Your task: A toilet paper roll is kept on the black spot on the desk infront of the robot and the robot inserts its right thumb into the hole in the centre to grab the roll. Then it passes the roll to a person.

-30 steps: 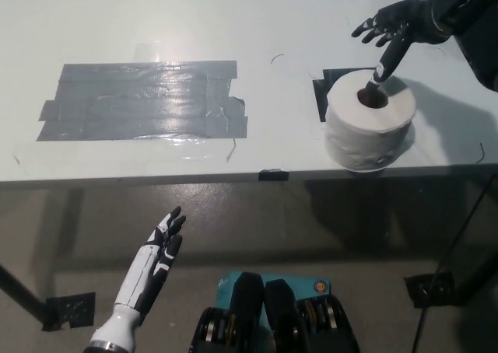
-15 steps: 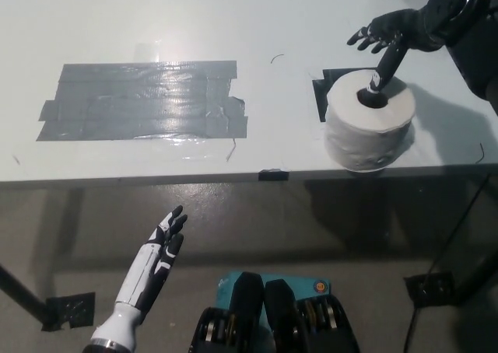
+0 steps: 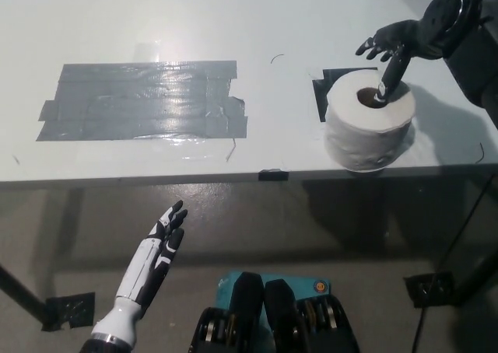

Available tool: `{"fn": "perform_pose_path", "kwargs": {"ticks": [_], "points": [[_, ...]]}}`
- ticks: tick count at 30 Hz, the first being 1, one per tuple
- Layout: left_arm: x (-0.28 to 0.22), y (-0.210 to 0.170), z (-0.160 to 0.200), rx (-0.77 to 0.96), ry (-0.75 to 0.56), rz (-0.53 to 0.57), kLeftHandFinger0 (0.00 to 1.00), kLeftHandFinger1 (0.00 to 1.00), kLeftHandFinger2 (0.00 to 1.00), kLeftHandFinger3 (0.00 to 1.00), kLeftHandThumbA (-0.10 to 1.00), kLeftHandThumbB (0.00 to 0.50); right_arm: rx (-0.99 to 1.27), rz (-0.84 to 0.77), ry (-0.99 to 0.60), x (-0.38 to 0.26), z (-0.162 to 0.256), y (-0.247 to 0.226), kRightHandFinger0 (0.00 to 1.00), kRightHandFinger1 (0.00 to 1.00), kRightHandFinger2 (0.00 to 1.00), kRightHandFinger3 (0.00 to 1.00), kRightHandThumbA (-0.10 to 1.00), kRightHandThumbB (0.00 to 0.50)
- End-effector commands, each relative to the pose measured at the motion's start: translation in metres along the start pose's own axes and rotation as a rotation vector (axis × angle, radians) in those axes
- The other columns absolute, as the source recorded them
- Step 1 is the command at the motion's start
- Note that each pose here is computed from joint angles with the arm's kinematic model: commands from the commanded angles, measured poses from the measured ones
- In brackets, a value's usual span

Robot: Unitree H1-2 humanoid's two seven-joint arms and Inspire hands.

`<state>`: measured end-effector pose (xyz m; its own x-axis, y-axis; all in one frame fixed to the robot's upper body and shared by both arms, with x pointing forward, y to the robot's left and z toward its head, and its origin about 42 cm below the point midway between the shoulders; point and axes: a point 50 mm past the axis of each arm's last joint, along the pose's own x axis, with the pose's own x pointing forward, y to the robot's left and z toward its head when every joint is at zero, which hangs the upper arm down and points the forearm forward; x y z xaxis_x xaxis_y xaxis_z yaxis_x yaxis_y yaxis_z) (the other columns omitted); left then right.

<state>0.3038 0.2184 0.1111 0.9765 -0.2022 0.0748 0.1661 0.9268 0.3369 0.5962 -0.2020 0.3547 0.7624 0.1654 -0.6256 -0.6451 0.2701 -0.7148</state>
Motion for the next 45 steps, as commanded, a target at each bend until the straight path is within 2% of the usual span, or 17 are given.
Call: {"fn": "perform_pose_path", "kwargs": {"ticks": [1, 19, 21, 24, 25, 26, 27, 28, 29, 30, 32, 33, 36, 38, 39, 40, 45], "points": [[0.006, 0.006, 0.012, 0.02, -0.052, 0.003, 1.0, 1.0, 1.0, 1.0, 1.0, 0.043, -0.058, -0.082, -0.021, -0.007, 0.016, -0.013, 1.0, 1.0, 1.0, 1.0, 0.97, 0.372], [0.01, 0.009, 0.018, 0.034, -0.065, 0.001, 1.0, 1.0, 1.0, 1.0, 1.0, 0.048, -0.075, -0.09, -0.021, 0.026, 0.026, 0.038, 1.0, 1.0, 1.0, 1.0, 0.9, 0.266], [0.011, 0.01, 0.018, 0.034, -0.066, -0.001, 1.0, 1.0, 1.0, 1.0, 1.0, 0.044, -0.09, -0.095, -0.015, 0.028, 0.026, 0.041, 1.0, 1.0, 1.0, 1.0, 0.85, 0.249], [0.011, 0.01, 0.018, 0.032, -0.064, -0.004, 1.0, 1.0, 1.0, 1.0, 1.0, 0.046, -0.04, -0.109, 0.024, 0.032, 0.02, 0.047, 1.0, 1.0, 1.0, 1.0, 0.52, 0.249], [0.011, 0.01, 0.019, 0.034, -0.064, -0.004, 1.0, 1.0, 1.0, 1.0, 1.0, 0.047, 0.001, -0.12, 0.037, 0.034, 0.015, 0.05, 0.96, 0.97, 1.0, 1.0, 0.39, 0.248], [0.012, 0.01, 0.019, 0.034, -0.063, -0.004, 1.0, 1.0, 1.0, 1.0, 1.0, 0.049, 0.022, -0.127, 0.039, 0.035, 0.011, 0.051, 0.54, 0.52, 0.57, 1.0, 0.24, 0.21], [0.012, 0.01, 0.02, 0.035, -0.059, -0.004, 1.0, 1.0, 1.0, 1.0, 1.0, 0.056, 0.009, -0.138, 0.033, 0.036, 0.007, 0.053, 0.11, 0.15, 0.29, 0.72, 0.09, 0.186], [0.012, 0.01, 0.02, 0.037, -0.055, -0.003, 1.0, 1.0, 1.0, 1.0, 1.0, 0.058, -0.024, -0.146, 0.029, 0.037, 0.004, 0.054, 0.02, 0.05, 0.22, 0.61, 0.03, 0.178], [0.012, 0.01, 0.021, 0.035, -0.056, -0.005, 1.0, 1.0, 1.0, 1.0, 1.0, 0.057, -0.028, -0.169, 0.033, 0.038, 0.001, 0.055, 0.0, 0.03, 0.25, 0.63, -0.07, 0.142], [0.012, 0.01, 0.021, 0.03, -0.057, -0.007, 1.0, 1.0, 1.0, 1.0, 1.0, 0.051, 0.01, -0.187, 0.015, 0.039, -0.005, 0.056, 0.0, 0.17, 0.42, 1.0, -0.1, 0.155], [0.012, 0.01, 0.021, 0.026, -0.057, -0.007, 1.0, 1.0, 1.0, 1.0, 1.0, 0.052, 0.122, -0.214, -0.035, 0.04, -0.015, 0.057, 0.19, 0.44, 0.63, 0.6, -0.1, 0.2], [0.012, 0.01, 0.02, 0.029, -0.057, -0.008, 1.0, 1.0, 1.0, 1.0, 1.0, 0.055, 0.177, -0.227, -0.055, 0.04, -0.021, 0.057, 0.12, 0.48, 0.67, 0.42, -0.1, 0.189], [0.016, 0.012, 0.023, 0.037, -0.064, -0.009, 1.0, 1.0, 1.0, 1.0, 1.0, 0.054, 0.413, -0.244, -0.13, 0.038, -0.038, 0.054, 0.05, 0.55, 0.87, 0.26, -0.1, 0.245], [0.018, 0.012, 0.024, 0.037, -0.067, -0.008, 1.0, 1.0, 1.0, 1.0, 1.0, 0.053, 0.543, -0.278, -0.152, 0.038, -0.049, 0.056, 0.19, 0.66, 1.0, 0.48, -0.1, 0.239], [0.019, 0.012, 0.024, 0.036, -0.072, -0.008, 1.0, 1.0, 1.0, 1.0, 1.0, 0.048, 0.685, -0.285, -0.176, 0.04, -0.059, 0.06, 0.18, 0.66, 1.0, 0.79, -0.1, 0.245], [0.019, 0.012, 0.024, 0.032, -0.076, -0.008, 1.0, 1.0, 1.0, 1.0, 1.0, 0.047, 0.798, -0.282, -0.2, 0.041, -0.066, 0.064, 0.14, 0.65, 1.0, 0.96, -0.1, 0.225], [0.017, 0.011, 0.02, 0.039, -0.07, -0.006, 1.0, 1.0, 1.0, 1.0, 1.0, 0.059, 1.307, -0.239, -0.324, 0.049, -0.093, 0.09, 0.1, 0.67, 1.0, 1.0, -0.1, 0.218]]}}
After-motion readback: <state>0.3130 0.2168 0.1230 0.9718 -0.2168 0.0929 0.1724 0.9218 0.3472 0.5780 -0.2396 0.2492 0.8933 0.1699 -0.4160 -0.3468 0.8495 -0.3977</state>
